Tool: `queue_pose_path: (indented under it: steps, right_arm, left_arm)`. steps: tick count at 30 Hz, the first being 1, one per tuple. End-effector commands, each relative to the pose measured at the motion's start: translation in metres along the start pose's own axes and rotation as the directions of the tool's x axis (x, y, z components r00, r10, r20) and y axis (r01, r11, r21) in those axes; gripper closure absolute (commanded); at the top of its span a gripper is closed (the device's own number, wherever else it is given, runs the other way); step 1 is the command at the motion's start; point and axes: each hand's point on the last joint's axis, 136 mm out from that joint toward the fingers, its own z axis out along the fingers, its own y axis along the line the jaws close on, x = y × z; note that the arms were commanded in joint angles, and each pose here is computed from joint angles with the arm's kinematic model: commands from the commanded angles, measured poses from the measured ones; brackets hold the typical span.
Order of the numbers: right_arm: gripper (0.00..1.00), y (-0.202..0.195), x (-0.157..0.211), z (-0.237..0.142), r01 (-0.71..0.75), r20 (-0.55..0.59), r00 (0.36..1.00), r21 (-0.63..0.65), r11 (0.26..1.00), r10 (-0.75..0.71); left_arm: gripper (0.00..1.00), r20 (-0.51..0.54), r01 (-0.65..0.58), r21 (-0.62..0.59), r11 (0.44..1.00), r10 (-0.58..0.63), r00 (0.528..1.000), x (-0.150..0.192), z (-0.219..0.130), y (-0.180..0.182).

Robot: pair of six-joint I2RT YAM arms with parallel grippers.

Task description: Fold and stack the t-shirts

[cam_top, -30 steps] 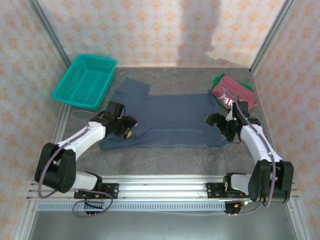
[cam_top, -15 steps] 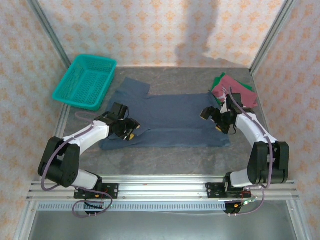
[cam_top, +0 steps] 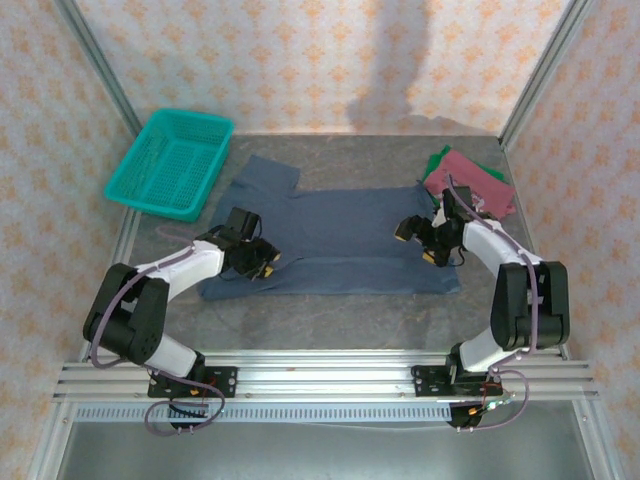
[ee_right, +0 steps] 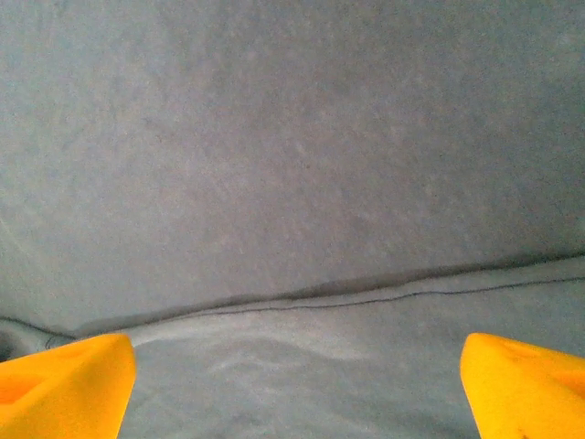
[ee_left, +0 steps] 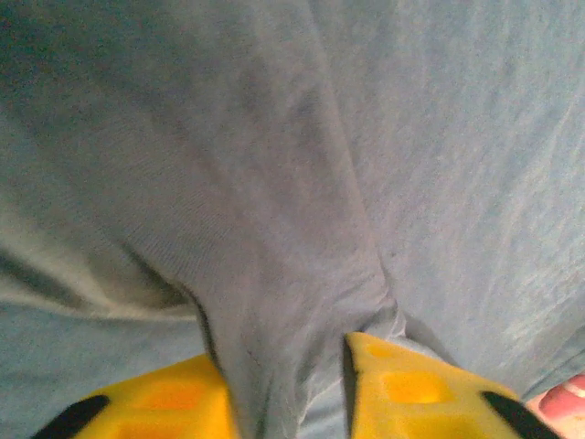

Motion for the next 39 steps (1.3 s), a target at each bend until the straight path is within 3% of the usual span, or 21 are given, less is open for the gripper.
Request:
queue_pose_path:
  steps: [1,4,7,17,23,28,34,36,39]
  right_arm:
    - [0.12,0.009,-0.006,0.004,0.012,0.010,1.000,-0.024,1.000,-0.012]
    - [0.17,0.004,-0.002,0.012,0.001,-0.006,1.000,-0.012,1.000,-0.001]
    - [0.20,-0.007,0.003,0.021,-0.007,-0.022,1.000,0.025,1.000,0.008]
    - [0.25,-0.040,0.021,0.041,-0.026,-0.092,0.995,0.147,0.989,0.040]
    - [0.26,-0.048,0.027,0.045,-0.026,-0.111,0.993,0.173,0.985,0.046]
    - [0.26,-0.051,0.030,0.045,-0.027,-0.118,0.992,0.182,0.983,0.049]
    - [0.26,-0.050,0.031,0.043,-0.032,-0.115,0.992,0.181,0.983,0.053]
    - [0.26,-0.049,0.030,0.042,-0.032,-0.114,0.992,0.177,0.984,0.053]
    - [0.26,-0.048,0.030,0.040,-0.030,-0.111,0.993,0.178,0.984,0.050]
  left_arm:
    - [0.82,0.043,0.008,0.039,0.999,-0.010,0.999,-0.009,0.006,-0.014]
    - [0.95,0.058,-0.019,0.040,0.999,0.017,0.998,-0.011,0.000,-0.022]
    - [1.00,0.066,-0.065,0.023,0.998,0.063,0.996,-0.014,-0.005,-0.031]
    - [1.00,0.012,-0.318,-0.140,0.938,0.323,0.946,-0.025,-0.003,-0.057]
    - [1.00,-0.064,-0.444,-0.234,0.865,0.442,0.895,-0.035,0.016,-0.064]
    - [1.00,-0.177,-0.554,-0.309,0.773,0.526,0.832,-0.037,0.036,-0.060]
    - [0.99,-0.187,-0.601,-0.346,0.720,0.575,0.797,-0.046,0.038,-0.062]
    - [0.92,-0.191,-0.613,-0.345,0.711,0.586,0.788,-0.047,0.038,-0.065]
    - [0.60,-0.131,-0.604,-0.337,0.722,0.599,0.790,-0.053,0.031,-0.076]
